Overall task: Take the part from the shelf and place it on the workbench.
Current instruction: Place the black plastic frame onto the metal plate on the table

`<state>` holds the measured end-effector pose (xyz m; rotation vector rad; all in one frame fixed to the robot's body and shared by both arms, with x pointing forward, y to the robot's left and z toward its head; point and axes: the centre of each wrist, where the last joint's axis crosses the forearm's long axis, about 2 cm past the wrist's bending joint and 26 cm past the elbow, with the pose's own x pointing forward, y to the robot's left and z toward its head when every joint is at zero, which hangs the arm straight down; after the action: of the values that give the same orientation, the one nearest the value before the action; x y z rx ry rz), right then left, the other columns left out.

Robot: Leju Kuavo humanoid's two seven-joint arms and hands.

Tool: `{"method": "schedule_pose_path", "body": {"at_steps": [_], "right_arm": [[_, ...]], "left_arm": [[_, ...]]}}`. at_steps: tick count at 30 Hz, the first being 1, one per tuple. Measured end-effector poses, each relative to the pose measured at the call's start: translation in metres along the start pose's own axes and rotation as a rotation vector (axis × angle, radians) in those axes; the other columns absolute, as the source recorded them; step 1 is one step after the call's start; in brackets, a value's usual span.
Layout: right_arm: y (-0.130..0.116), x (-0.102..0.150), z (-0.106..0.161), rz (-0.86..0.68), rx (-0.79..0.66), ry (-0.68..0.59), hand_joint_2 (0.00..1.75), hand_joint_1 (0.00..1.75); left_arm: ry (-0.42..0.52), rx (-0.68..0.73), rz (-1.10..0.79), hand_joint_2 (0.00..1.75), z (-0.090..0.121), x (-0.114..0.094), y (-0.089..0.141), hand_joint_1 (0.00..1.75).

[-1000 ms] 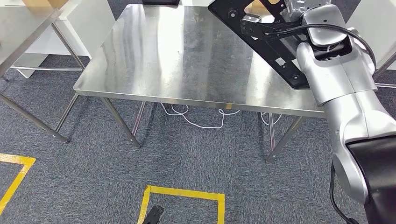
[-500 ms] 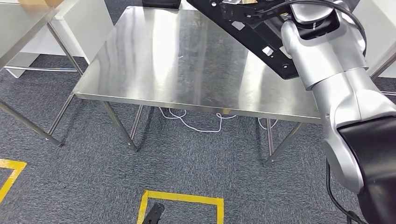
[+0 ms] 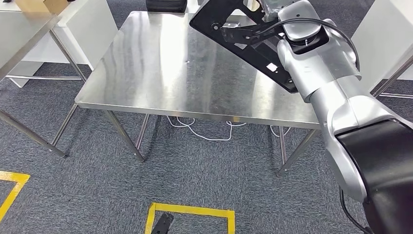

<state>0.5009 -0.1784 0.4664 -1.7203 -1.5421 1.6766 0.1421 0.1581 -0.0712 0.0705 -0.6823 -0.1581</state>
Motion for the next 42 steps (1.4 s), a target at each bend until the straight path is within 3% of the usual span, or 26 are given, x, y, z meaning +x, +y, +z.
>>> {"method": "schedule_pose_path", "body": {"at_steps": [15,21,42], "right_arm": [[0.016,0.005,0.003,-0.001,0.031,-0.001,1.75,1.57],[0.033,0.001,0.010,0.010,0.074,0.016,1.75,1.57],[0.037,-0.002,0.012,0.024,0.104,0.018,1.75,1.57]], "left_arm": [[0.006,0.002,0.017,1.75,0.000,0.000,0.000,0.00],[0.016,-0.014,-0.010,1.75,0.000,0.000,-0.001,0.00],[0.027,-0.022,-0.025,1.75,-0.001,-0.002,0.006,0.00]]}}
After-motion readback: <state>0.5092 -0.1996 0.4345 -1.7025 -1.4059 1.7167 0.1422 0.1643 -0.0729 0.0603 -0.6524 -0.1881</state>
